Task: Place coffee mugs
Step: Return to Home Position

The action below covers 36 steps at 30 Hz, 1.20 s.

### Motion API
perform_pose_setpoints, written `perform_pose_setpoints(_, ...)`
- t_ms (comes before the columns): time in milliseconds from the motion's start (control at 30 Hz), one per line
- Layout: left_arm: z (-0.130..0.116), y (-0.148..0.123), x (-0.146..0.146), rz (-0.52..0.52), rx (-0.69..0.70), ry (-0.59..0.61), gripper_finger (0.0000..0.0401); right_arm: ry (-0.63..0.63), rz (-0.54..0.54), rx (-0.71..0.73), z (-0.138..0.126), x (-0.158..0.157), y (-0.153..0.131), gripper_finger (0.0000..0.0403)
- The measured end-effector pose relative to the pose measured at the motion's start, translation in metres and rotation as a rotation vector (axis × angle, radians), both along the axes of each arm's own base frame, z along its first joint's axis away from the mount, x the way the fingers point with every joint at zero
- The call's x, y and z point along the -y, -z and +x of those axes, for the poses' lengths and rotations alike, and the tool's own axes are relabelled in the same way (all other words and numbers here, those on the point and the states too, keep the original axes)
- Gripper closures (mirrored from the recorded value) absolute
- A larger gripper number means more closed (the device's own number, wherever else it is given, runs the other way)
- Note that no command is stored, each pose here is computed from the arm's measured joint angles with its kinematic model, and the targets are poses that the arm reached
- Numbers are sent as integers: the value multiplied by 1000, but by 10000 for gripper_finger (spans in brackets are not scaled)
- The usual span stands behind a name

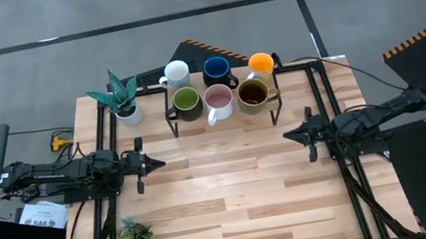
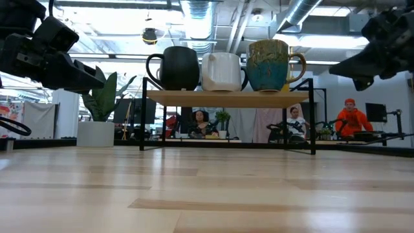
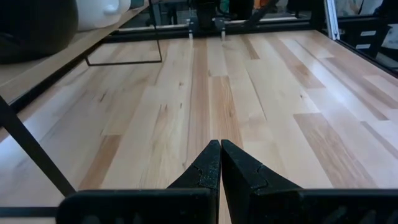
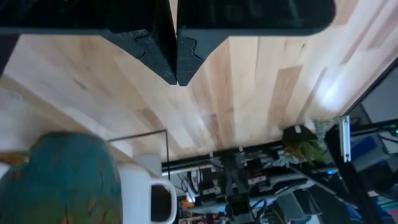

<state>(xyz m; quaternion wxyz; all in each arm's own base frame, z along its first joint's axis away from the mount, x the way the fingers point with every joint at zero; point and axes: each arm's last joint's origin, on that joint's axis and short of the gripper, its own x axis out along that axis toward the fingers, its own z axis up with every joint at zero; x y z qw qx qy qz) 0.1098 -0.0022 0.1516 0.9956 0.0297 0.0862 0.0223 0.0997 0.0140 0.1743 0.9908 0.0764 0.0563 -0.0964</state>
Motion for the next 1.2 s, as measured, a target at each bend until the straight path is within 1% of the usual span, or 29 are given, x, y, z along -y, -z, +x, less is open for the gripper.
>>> perform_pose_setpoints(133,0,0,0,0,0,0,401,12,2,-2,-7,0,2,382)
perform_pose_setpoints(300,0,0,0,0,0,0,401,15,-11,77,-10,0,-1,382)
perform_pose_setpoints(433,0,0,0,0,0,0,401,-51,-34,137,-7,-5,1,382)
perform_pose_setpoints(500,0,0,0,0,0,0,401,-113,-47,158,-5,-8,4,382)
perform_pose_setpoints(567,0,0,0,0,1,2,401,-156,-45,154,-4,-10,5,382)
perform_pose_setpoints(767,-2,-3,0,-2,38,3,401,-187,-25,122,-2,-12,8,382)
perform_pose_setpoints(867,-6,-9,0,-5,109,3,401,-188,-39,104,-1,-12,9,382)
perform_pose_setpoints(1033,-13,-21,0,-11,252,3,401,-194,-101,75,0,-13,12,380)
perform_pose_setpoints(1133,-13,-24,0,-13,281,2,401,-196,-121,65,1,-13,12,371)
perform_pose_setpoints(1200,-13,-20,0,-11,241,2,401,-197,-120,60,1,-13,13,366)
